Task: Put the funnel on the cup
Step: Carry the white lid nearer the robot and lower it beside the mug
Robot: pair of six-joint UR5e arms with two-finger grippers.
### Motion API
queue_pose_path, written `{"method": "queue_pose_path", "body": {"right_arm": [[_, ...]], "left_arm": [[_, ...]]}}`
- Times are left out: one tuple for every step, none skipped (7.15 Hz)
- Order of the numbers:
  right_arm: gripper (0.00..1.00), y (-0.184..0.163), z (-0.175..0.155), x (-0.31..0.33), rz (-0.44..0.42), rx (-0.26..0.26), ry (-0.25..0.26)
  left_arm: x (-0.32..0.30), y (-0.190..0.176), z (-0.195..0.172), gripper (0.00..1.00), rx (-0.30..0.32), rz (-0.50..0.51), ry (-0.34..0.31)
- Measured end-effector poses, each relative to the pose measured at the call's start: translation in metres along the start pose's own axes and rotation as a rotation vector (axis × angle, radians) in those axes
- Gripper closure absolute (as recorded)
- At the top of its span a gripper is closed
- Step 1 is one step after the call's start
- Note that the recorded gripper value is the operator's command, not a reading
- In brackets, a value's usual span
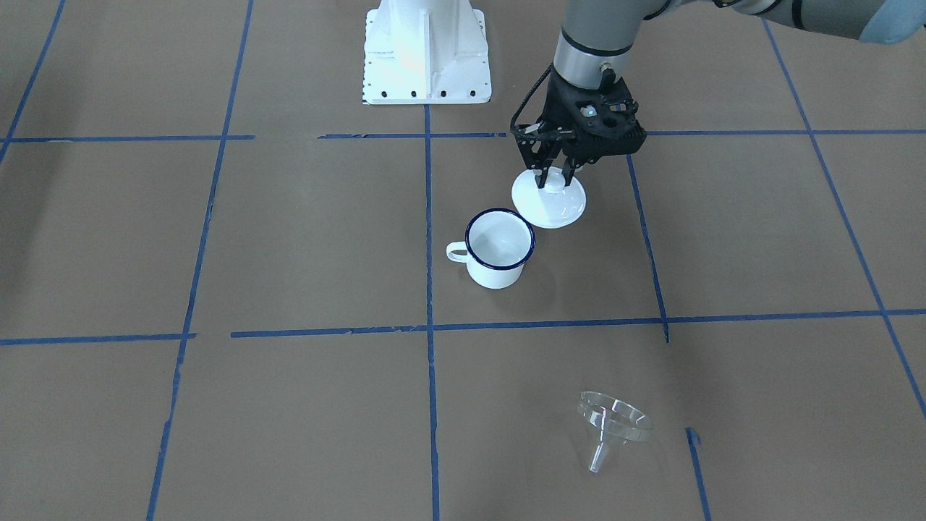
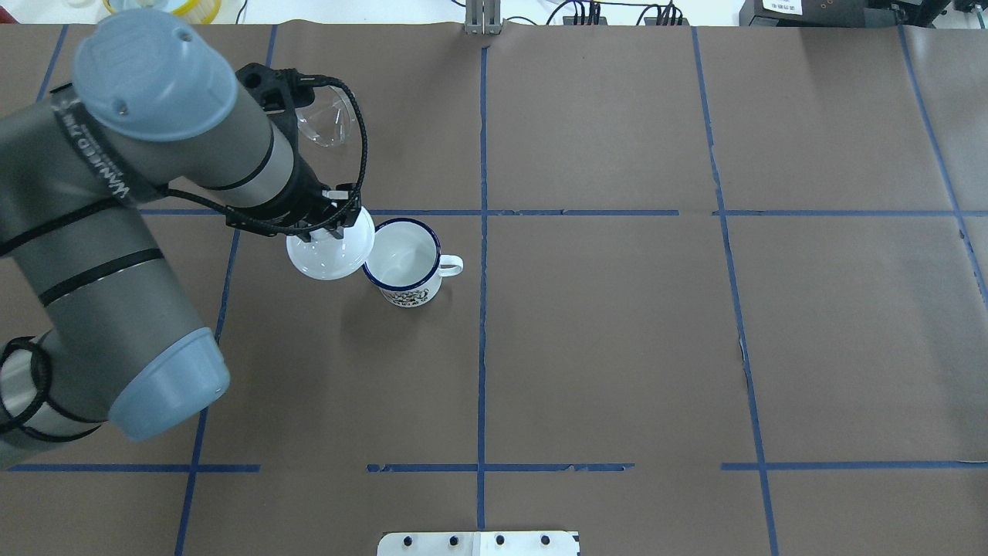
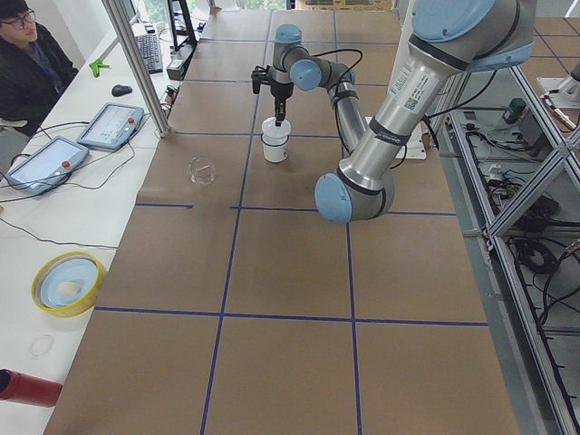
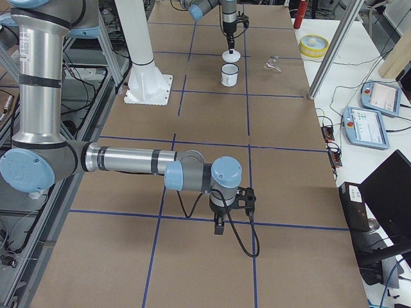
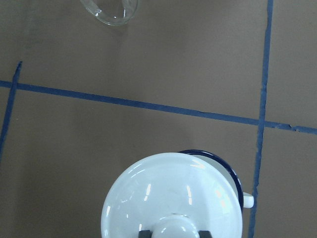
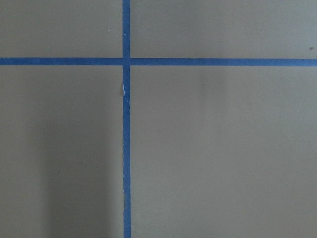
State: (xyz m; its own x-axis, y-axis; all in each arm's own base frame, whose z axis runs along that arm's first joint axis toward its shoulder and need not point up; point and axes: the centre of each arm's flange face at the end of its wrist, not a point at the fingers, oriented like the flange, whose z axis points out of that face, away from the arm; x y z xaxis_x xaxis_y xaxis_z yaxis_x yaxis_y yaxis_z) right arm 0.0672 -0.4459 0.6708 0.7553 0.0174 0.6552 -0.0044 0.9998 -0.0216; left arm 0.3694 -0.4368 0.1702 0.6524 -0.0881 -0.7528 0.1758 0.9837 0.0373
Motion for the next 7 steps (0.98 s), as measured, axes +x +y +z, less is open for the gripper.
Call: {"method": "queue_pose_path", "body": {"right_arm": [[0.0, 0.0, 0.0, 0.0, 0.0, 0.0, 0.0], [0.0, 0.0, 0.0, 0.0, 0.0, 0.0, 0.0], [0.0, 0.0, 0.0, 0.0, 0.0, 0.0, 0.0], [0.0, 0.0, 0.0, 0.0, 0.0, 0.0, 0.0], [0.0, 0.0, 0.0, 0.0, 0.0, 0.0, 0.0], [0.0, 0.0, 0.0, 0.0, 0.0, 0.0, 0.0], [0.0, 0.0, 0.0, 0.0, 0.0, 0.0, 0.0]], "left_arm": [[-0.011, 0.014, 0.004, 1.0, -0.002, 0.022, -0.006], [-0.018, 0.029, 0.02, 1.0, -0.001, 0.045, -0.018], [-0.027, 0.045, 0.043, 1.0, -0.006, 0.069, -0.024], [-0.035, 0.058, 0.07, 1.0, -0.021, 0.087, -0.027], [-0.039, 0.065, 0.099, 1.0, -0.037, 0.099, -0.033], [-0.041, 0.07, 0.124, 1.0, -0.052, 0.111, -0.038], [-0.043, 0.073, 0.14, 1.0, -0.061, 0.12, -0.041]]}}
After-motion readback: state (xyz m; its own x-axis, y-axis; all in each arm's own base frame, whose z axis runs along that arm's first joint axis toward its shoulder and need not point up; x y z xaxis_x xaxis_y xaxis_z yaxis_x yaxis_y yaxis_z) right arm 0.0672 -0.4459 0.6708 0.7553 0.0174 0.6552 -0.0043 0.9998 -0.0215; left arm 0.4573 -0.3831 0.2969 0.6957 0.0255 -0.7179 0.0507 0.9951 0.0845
